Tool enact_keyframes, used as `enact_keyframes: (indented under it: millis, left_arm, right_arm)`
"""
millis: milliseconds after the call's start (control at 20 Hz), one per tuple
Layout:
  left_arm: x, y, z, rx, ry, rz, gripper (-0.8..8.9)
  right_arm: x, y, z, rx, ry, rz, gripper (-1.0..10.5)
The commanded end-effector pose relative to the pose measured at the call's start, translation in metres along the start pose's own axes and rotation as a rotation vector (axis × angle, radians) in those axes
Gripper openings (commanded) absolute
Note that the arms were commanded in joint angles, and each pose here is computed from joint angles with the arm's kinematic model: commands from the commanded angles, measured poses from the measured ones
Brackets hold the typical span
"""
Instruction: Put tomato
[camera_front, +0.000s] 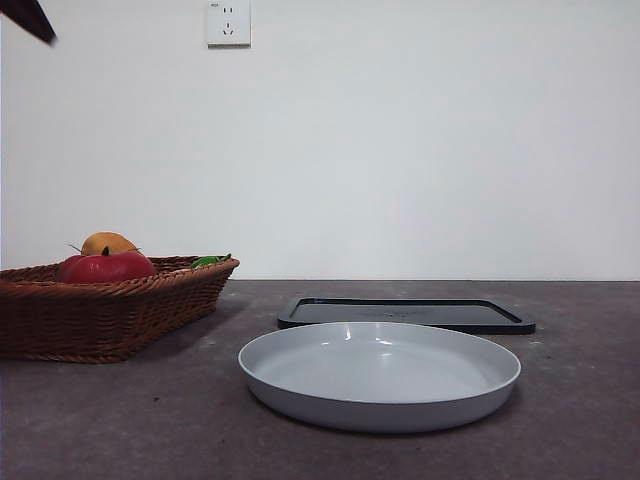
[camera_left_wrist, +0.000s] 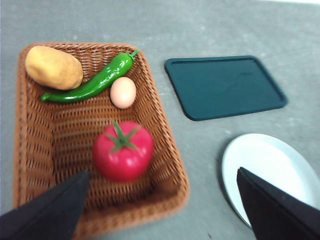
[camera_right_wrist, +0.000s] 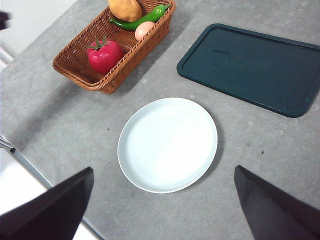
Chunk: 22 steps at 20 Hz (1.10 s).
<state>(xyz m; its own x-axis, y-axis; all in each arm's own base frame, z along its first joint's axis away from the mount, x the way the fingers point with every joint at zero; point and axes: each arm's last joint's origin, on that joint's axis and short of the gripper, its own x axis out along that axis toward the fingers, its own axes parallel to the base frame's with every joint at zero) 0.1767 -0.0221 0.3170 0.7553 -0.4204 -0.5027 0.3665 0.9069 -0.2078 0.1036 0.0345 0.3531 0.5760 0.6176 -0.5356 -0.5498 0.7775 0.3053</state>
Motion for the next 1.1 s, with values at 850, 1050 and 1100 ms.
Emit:
enact_keyframes:
  millis: [850, 1050, 1100]
  left_arm:
    - [0.145, 0.050, -0.011, 0.098, 0.167, -0.028, 4.79]
    - [0.158, 0.052, -0.019, 0.125, 0.201, -0.037, 4.79]
    - [0.161, 0.053, -0.021, 0.126, 0.211, -0.038, 4.79]
  right_arm:
    - [-0.003, 0.002, 0.005, -0.010, -0.018, 0.005, 4.5]
    - [-0.003, 0.002, 0.005, -0.010, -0.018, 0.005, 4.5]
    - [-0.003, 0.002, 0.005, -0.010, -0.018, 0.005, 4.5]
